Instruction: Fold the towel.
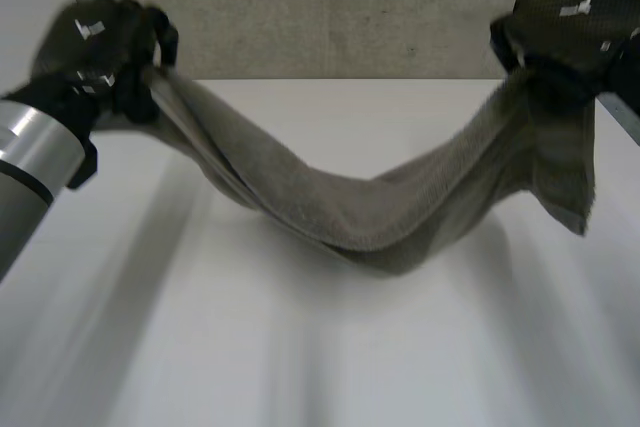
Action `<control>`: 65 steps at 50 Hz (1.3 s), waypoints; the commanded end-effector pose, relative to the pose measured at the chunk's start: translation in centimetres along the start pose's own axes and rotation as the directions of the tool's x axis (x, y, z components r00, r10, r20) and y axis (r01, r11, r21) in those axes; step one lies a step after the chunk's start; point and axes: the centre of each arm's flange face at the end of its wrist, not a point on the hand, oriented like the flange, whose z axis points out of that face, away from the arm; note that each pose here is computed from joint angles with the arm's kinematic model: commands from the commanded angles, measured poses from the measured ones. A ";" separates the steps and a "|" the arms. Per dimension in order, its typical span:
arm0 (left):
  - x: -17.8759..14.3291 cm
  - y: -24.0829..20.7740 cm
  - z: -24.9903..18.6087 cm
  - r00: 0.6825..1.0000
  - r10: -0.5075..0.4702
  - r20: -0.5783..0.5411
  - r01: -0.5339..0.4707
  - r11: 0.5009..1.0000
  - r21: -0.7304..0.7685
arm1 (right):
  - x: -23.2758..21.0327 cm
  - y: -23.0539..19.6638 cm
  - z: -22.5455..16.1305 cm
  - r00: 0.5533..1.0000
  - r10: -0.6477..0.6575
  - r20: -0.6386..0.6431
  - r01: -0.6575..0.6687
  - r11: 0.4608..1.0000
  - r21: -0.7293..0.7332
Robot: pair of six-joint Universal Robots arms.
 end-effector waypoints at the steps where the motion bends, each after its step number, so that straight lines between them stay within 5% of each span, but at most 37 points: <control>1: 0.5 6.9 1.2 0.999 -0.008 -0.033 0.001 0.975 -0.224 | -2.6 5.5 3.0 0.988 0.044 0.151 -0.017 0.985 -0.170; 9: 1.3 9.4 6.3 0.994 0.057 -0.098 -0.079 0.969 -0.233 | -4.7 6.8 8.5 0.987 0.001 0.158 0.021 0.990 -0.140; 12: 0.7 6.7 9.4 0.994 0.085 -0.074 -0.093 0.989 -0.111 | -3.0 4.2 11.1 0.998 -0.054 -0.019 0.055 0.998 0.026; 16: 0.2 0.0 12.2 0.992 0.120 -0.026 -0.115 0.984 0.133 | 0.5 -0.6 12.6 0.953 -0.052 -0.298 0.144 0.944 0.297; 22: -1.5 -6.8 12.2 0.997 0.015 0.070 -0.042 0.911 0.410 | 2.0 -3.4 11.1 0.930 -0.020 -0.366 0.176 0.901 0.397; 25: -1.7 -6.7 11.9 0.997 -0.018 0.071 -0.013 0.908 0.418 | 1.6 -2.8 11.1 0.937 -0.021 -0.348 0.163 0.909 0.383; 36: 0.6 5.6 9.0 0.999 -0.042 0.027 0.041 0.997 0.066 | -4.9 5.1 10.8 0.999 -0.030 -0.022 0.033 0.985 0.169; 47: 2.0 15.6 3.6 0.992 0.081 -0.097 -0.103 0.961 -0.256 | -11.7 14.1 9.8 0.974 -0.038 0.224 0.070 0.989 -0.133; 53: 2.2 16.3 2.2 0.986 0.111 -0.126 -0.144 0.944 -0.296 | -10.7 13.4 8.8 0.978 -0.047 0.201 0.076 0.987 -0.140; 65: 0.0 8.9 -2.1 0.987 0.133 -0.086 -0.150 0.963 -0.224 | -4.4 8.2 2.5 0.998 -0.012 0.064 0.021 0.990 -0.142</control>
